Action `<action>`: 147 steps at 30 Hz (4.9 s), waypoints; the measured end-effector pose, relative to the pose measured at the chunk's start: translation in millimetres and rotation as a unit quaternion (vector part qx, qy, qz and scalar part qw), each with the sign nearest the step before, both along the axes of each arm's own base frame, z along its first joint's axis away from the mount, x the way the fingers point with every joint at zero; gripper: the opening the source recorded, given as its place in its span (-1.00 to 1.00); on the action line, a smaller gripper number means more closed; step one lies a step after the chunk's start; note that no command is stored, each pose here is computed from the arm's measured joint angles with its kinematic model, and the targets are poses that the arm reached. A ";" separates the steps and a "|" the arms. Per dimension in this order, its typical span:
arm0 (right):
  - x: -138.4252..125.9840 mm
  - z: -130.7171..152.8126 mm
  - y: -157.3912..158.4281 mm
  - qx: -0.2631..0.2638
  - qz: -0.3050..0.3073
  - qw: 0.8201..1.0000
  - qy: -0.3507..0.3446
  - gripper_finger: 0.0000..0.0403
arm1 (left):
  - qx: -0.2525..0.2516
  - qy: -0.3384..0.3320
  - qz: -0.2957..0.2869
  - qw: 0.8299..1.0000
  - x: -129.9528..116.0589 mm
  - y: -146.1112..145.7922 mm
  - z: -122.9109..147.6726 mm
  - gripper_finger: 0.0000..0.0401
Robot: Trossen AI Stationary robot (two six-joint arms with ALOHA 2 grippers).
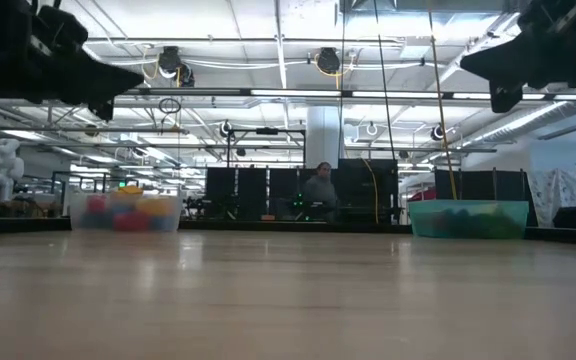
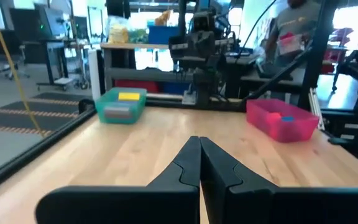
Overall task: Sort blocks by size
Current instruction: Return to Home Position
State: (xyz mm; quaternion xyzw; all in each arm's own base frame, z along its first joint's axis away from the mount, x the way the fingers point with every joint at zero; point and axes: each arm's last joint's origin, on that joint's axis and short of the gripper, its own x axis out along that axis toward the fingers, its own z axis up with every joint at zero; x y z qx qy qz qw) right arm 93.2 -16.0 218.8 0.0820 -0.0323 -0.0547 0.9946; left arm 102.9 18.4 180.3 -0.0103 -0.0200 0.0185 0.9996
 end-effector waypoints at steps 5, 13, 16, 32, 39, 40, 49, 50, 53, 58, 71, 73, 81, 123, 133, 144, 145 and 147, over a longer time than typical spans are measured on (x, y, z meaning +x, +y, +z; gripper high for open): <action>-6.1 0.4 1.1 0.003 -0.001 1.000 -0.010 -1.00 | -0.004 -0.003 0.005 1.000 -5.4 -1.0 -0.6 -0.98; 3.0 -25.1 -0.6 0.039 0.003 0.999 -0.036 -1.00 | 0.005 -0.007 0.007 1.000 -10.2 -2.0 0.0 -0.97; 5.6 -38.4 -1.0 0.048 0.006 0.998 -0.046 -1.00 | 0.003 -0.005 -0.001 1.000 -10.5 -2.5 0.4 -0.97; 1.9 -34.8 2.4 0.009 0.049 0.997 -0.059 -1.00 | -0.010 -0.003 -0.048 0.999 -9.9 -5.1 -1.9 -0.96; 1.5 -34.8 2.7 0.009 0.052 0.997 -0.060 -1.00 | -0.034 -0.013 0.008 0.999 -9.8 -1.8 -1.0 -0.96; 1.5 -34.8 2.8 0.009 0.053 0.997 -0.060 -1.00 | -0.042 -0.017 0.013 0.999 -9.4 -1.5 -1.7 -0.96; 2.0 -38.0 2.9 0.022 0.058 0.997 -0.043 -1.00 | -0.049 -0.028 0.027 0.998 -6.7 -8.0 -6.4 -0.98; 2.1 -38.8 3.0 0.027 0.060 0.997 -0.039 -1.00 | -0.051 -0.027 0.032 0.998 -6.5 -8.8 -6.6 -0.98; 2.3 -40.9 3.7 0.027 0.073 0.997 -0.027 -1.00 | -0.054 -0.011 0.049 0.997 -6.2 -11.6 -9.9 -0.98; 2.5 -43.3 3.3 0.018 0.066 0.998 -0.015 -1.00 | -0.041 -0.011 0.048 0.998 -6.1 -16.1 -9.7 -0.99; 1.9 -41.6 1.3 0.009 0.029 0.999 -0.025 -1.00 | -0.029 -0.005 0.049 0.998 -6.0 -16.3 -10.8 -0.99; 2.7 -42.9 -1.4 0.012 -0.015 1.000 -0.018 -1.00 | -0.029 -0.005 0.049 0.998 -6.0 -16.3 -10.9 -0.99; 4.7 -41.3 -4.2 -0.018 -0.056 0.998 -0.019 -1.00 | -0.028 -0.004 0.049 0.998 -6.0 -16.2 -11.1 -0.99; 4.3 -41.5 -5.6 0.002 -0.079 0.997 -0.021 -1.00 | -0.041 -0.013 0.031 0.999 -5.5 -17.2 -9.6 -0.88; 4.3 -41.5 -5.6 0.002 -0.079 0.997 -0.021 -1.00 | -0.041 -0.013 0.031 0.999 -5.5 -17.2 -9.5 -0.88; 4.3 -41.5 -5.6 0.002 -0.079 0.997 -0.021 -1.00 | -0.041 -0.013 0.030 0.999 -5.5 -17.2 -9.6 -0.88; 4.3 -41.5 -5.6 0.002 -0.079 0.997 -0.021 -1.00 | -0.041 -0.013 0.030 0.999 -5.5 -17.2 -9.6 -0.88; 4.3 -41.5 -5.6 0.002 -0.079 0.997 -0.021 -1.00 | -0.041 -0.013 0.030 0.999 -5.5 -17.2 -9.6 -0.88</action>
